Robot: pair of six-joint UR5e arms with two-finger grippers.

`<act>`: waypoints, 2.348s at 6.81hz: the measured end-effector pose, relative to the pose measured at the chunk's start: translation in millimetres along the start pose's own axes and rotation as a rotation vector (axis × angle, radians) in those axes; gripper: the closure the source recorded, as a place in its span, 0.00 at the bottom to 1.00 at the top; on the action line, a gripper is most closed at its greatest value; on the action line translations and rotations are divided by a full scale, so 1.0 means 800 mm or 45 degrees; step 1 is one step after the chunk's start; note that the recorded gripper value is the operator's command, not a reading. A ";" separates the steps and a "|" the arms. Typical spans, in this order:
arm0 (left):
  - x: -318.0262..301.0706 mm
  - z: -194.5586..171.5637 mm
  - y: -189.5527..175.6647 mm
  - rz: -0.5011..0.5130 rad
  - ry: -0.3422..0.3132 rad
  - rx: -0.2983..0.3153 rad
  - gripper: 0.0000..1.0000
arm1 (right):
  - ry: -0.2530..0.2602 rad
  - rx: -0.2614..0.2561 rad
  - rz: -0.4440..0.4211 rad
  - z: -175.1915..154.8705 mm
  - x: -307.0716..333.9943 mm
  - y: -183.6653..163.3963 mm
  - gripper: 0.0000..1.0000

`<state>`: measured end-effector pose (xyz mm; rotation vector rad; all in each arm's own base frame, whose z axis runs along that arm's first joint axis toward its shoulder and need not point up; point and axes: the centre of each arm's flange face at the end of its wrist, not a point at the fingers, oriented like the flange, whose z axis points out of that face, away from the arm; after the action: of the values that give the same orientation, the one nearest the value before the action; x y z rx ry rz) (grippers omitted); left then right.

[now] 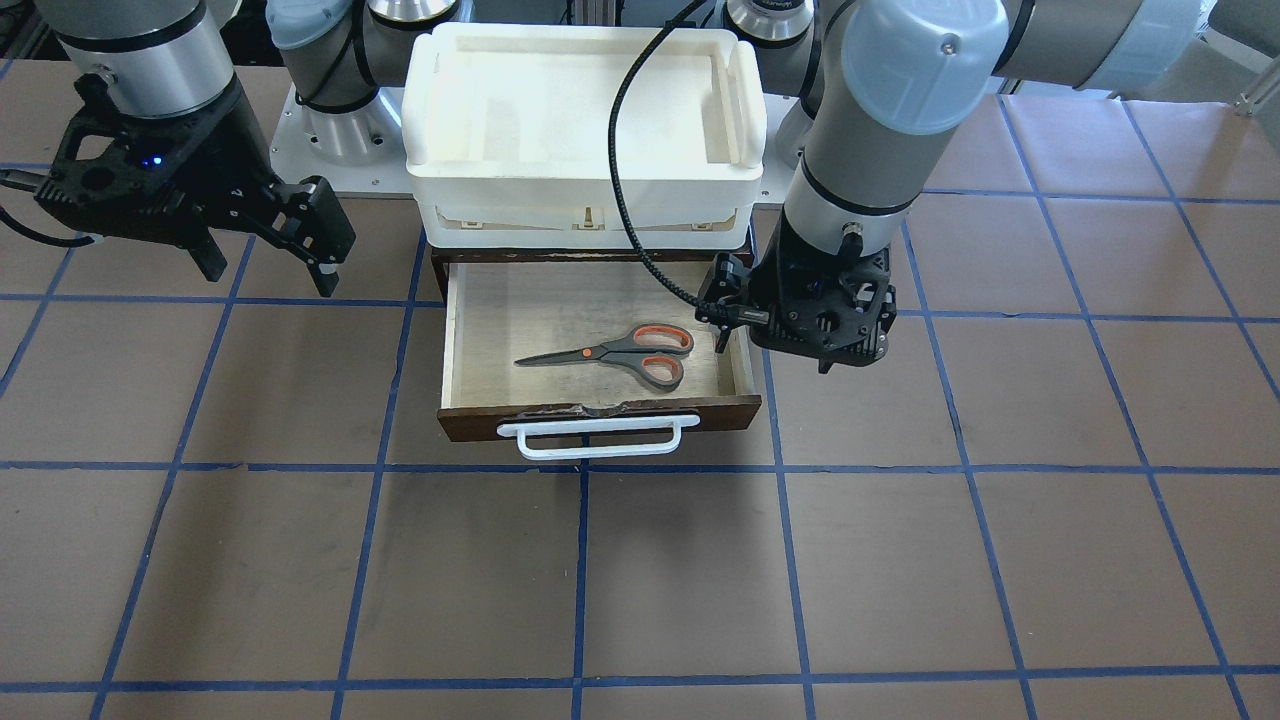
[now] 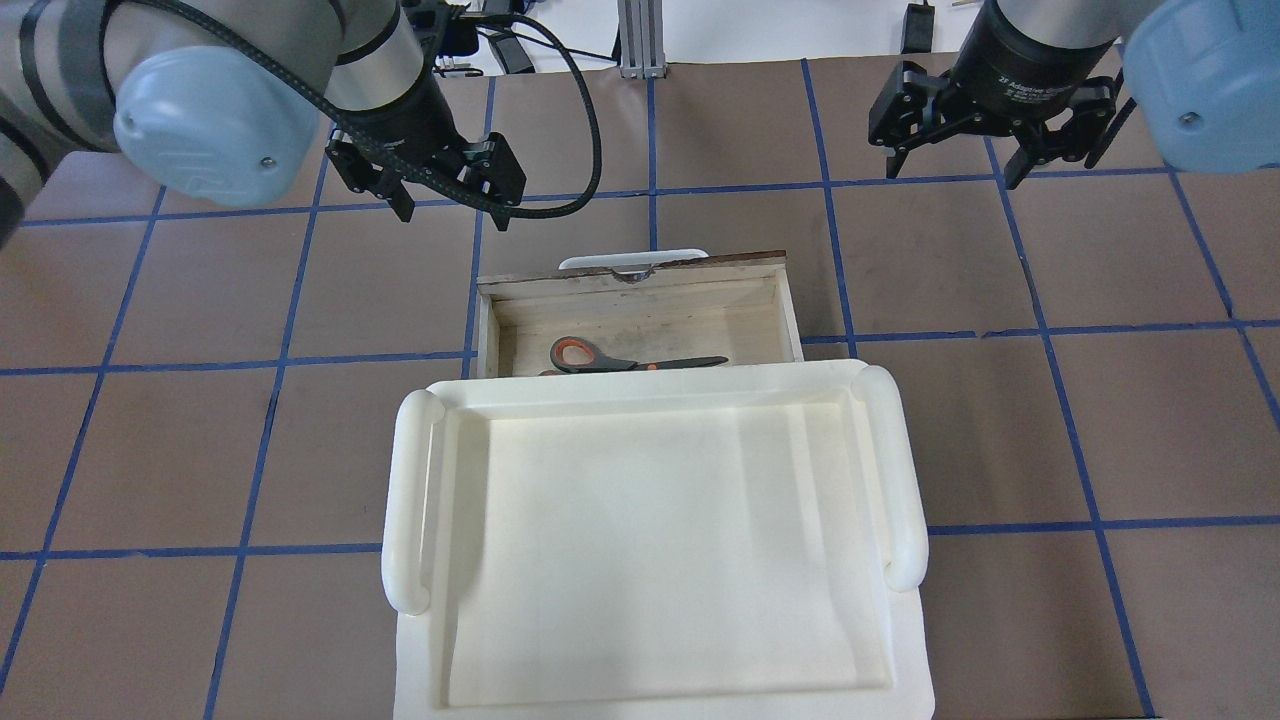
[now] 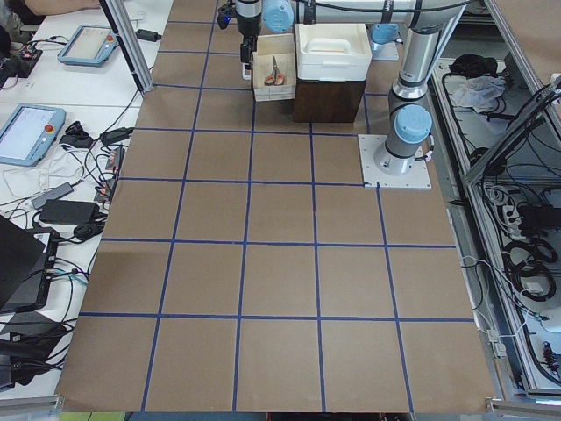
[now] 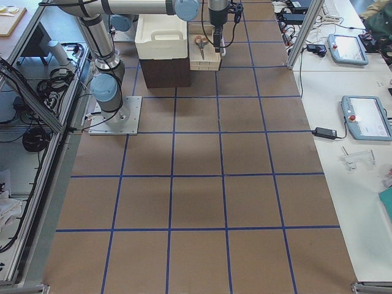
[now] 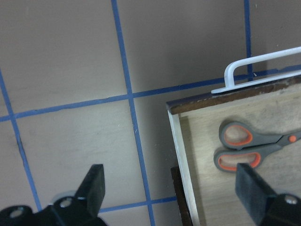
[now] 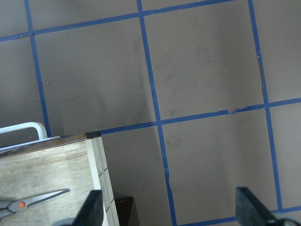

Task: Put scissors in drawer and close it
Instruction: 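Position the left gripper above the drawer front near its handle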

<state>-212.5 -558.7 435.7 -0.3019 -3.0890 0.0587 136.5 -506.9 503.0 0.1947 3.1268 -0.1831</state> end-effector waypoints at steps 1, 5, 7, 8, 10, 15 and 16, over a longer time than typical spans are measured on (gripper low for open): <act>0.009 0.012 -0.026 0.014 0.013 0.001 0.00 | -0.006 -0.002 -0.048 -0.001 -0.009 0.004 0.00; 0.022 0.105 -0.101 -0.062 0.098 -0.046 0.00 | 0.008 -0.035 -0.076 0.001 -0.011 0.010 0.00; 0.051 0.149 -0.121 -0.198 0.112 -0.045 0.00 | 0.013 -0.044 -0.076 0.003 -0.011 0.011 0.00; 0.064 0.172 -0.126 -0.251 0.110 -0.067 0.00 | 0.014 -0.047 -0.076 0.004 -0.011 0.011 0.00; 0.073 0.196 -0.125 -0.353 0.099 -0.129 0.00 | 0.015 -0.051 -0.076 0.007 -0.011 0.011 0.00; 0.074 0.198 -0.103 -0.534 0.044 -0.296 0.00 | 0.012 -0.056 -0.072 0.010 -0.011 0.011 0.00; 0.074 0.198 -0.101 -0.540 0.040 -0.313 0.00 | 0.011 -0.057 -0.070 0.010 -0.011 0.011 0.00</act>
<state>-292.9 -631.6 282.5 0.3456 -3.0522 -0.3344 146.4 -500.1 493.8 0.1098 3.1434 -0.1121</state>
